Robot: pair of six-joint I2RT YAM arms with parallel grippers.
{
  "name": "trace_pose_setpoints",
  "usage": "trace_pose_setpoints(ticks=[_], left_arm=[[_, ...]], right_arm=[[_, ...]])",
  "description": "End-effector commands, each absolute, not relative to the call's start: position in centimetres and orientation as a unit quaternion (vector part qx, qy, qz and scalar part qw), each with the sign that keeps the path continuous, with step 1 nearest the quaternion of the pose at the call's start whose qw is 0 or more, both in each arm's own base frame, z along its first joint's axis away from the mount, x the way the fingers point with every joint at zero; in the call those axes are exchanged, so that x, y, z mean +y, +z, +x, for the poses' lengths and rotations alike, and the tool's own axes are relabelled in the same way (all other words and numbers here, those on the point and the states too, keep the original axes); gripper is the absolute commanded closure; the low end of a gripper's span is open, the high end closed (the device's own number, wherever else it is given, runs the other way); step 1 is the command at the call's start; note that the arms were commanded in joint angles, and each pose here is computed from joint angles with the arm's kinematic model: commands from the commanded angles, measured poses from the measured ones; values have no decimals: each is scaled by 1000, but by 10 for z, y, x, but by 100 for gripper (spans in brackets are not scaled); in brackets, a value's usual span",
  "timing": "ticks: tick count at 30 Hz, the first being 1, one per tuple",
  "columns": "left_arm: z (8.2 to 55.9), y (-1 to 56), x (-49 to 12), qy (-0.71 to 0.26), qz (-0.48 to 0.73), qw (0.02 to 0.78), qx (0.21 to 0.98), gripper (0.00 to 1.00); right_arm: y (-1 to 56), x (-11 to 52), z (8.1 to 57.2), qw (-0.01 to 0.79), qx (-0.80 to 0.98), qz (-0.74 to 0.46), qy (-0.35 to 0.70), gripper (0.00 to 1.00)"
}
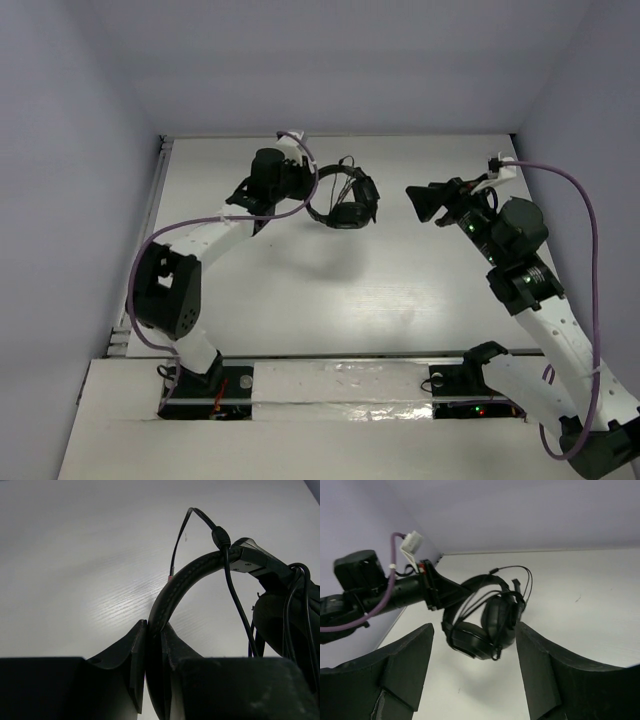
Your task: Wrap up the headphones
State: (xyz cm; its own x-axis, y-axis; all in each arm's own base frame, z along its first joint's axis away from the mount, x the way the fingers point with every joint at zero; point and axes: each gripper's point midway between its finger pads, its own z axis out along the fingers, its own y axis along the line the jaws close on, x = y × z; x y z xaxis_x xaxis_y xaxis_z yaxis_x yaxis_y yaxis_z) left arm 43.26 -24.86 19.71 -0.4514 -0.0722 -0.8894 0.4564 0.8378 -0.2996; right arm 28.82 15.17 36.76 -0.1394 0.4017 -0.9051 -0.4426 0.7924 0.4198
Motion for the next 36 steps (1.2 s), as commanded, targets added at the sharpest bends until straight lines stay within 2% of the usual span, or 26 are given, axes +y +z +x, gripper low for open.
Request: trace_pose_setpoints(ticks=[1,9,17,28,36], left_arm=[[446,229,-277,-296,107,557,768,100],[474,196,-301,-301,98,547,775,100],[510,152,-305,-267,75,546,791,100],[530,109,-309,-245,57,525,813,100],[532,93,-305,-225,50,504,832,80]], right_arm=[[394,150,286,684,648,-14,334,28],[383,153,291,678,655,-14,333,28],[380,156,291,676,653,-15,342,27],[381,157,290,677,649,-18,346,27],[386,155,286,680,645,-13,349,26]])
